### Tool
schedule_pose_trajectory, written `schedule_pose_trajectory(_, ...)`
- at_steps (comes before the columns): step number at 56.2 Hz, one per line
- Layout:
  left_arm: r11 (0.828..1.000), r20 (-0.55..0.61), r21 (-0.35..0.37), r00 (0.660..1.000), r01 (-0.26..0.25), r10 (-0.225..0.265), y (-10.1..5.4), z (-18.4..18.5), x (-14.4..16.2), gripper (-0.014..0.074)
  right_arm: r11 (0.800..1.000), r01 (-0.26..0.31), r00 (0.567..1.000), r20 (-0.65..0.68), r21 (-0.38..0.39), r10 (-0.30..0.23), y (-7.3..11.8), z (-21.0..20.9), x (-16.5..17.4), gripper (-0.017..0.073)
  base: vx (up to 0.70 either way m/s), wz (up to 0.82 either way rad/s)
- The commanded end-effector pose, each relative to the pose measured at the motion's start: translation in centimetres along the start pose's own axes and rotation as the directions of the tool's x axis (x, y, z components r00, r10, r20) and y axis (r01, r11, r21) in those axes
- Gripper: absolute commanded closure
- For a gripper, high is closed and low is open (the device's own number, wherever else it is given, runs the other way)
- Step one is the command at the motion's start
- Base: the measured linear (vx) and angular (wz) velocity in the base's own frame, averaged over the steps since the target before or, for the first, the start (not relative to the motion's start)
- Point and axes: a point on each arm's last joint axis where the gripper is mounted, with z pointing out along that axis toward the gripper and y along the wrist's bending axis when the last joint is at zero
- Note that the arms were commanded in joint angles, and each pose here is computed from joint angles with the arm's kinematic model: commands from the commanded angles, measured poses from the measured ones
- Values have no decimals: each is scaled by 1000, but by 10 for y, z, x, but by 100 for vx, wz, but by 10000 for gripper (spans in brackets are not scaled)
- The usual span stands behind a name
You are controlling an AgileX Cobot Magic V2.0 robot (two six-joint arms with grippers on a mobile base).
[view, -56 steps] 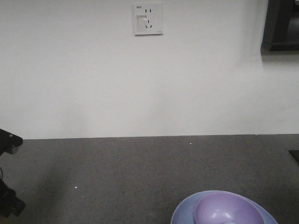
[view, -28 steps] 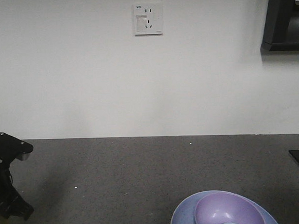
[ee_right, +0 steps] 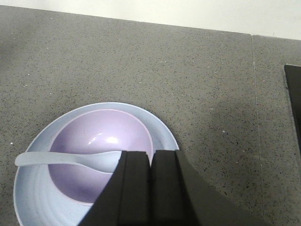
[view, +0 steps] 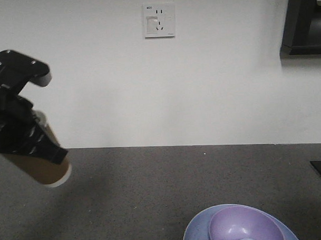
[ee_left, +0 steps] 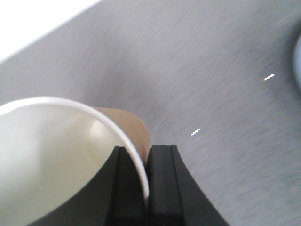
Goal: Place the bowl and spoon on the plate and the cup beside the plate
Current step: 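Set the paper cup down beside the plate and release, raise left arm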
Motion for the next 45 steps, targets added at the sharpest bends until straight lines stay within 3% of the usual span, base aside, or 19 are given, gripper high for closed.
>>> schedule_pose_trajectory(1,998,94,45,995,-36,32,-19,-10,-23,594,1000,6,994,109,12,-7,0,-8,-15,571,0,0)
schedule_pose_trajectory(10,981,36,141,991,-132,129,-63,23,-37,594,1000,5,995,103,11,-6,0,-8,-14,571,0,0)
schedule_pose_trajectory(22,956,-65,219,974,-197,215,-106,69,-36,594,1000,5,995,103,11,-6,0,-8,-14,571,0,0)
schedule_pose_trajectory(32,943,-139,250,955,-221,261,-125,98,-31,594,1000,6,995,102,11,-7,0,-8,-14,571,0,0)
schedule_pose_trajectory(45,939,-161,276,953,-206,257,-132,117,-29,594,1000,7,995,102,11,-8,0,-8,-14,571,0,0)
